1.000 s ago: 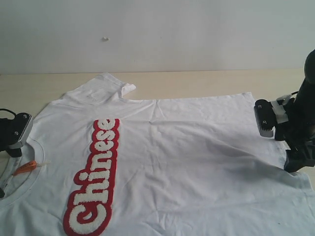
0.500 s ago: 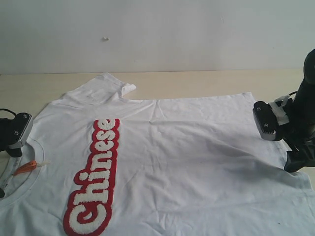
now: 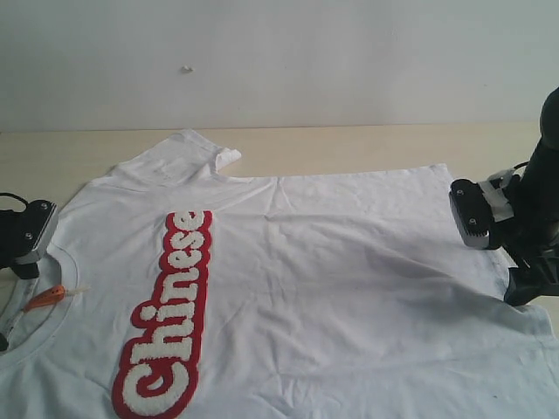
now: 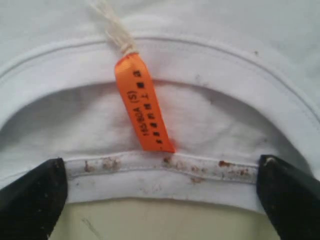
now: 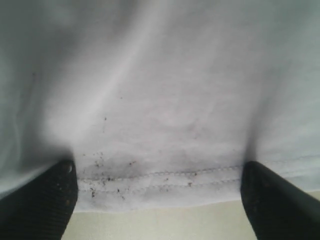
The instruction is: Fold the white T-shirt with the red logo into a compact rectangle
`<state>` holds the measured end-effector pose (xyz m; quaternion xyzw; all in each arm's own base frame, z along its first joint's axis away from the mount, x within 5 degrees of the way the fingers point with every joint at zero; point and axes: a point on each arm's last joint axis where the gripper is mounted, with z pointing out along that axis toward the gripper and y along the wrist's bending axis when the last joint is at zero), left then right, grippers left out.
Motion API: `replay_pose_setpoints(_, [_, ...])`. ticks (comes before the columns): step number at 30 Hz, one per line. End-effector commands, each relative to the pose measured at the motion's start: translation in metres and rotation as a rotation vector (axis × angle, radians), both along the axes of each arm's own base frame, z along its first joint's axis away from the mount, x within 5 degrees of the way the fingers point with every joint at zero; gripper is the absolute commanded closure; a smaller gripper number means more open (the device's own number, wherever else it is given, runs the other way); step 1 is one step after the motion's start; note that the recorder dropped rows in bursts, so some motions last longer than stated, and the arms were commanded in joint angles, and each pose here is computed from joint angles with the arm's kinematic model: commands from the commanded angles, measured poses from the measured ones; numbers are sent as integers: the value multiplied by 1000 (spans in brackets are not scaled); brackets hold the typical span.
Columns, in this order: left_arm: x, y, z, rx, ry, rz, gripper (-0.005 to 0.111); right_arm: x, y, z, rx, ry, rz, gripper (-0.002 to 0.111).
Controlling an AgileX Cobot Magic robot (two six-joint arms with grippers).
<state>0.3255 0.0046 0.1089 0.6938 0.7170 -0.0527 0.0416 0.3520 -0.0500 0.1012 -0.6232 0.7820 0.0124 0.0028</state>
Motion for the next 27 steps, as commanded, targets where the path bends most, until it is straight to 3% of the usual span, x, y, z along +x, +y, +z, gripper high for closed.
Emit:
replay_pose_setpoints(1, [-3,-4,-17,-42,26,50,2,-3,0,-39,19,7,-6,23])
replay_pose_setpoints(10, [-2,-6,-17,-65,19,40,2,-4,-3,-39,-17,16,90,23])
replay_pose_setpoints(27, [-6,-6,-17,-57,54,19,2,-8,-5,-54,-37,77,115,23])
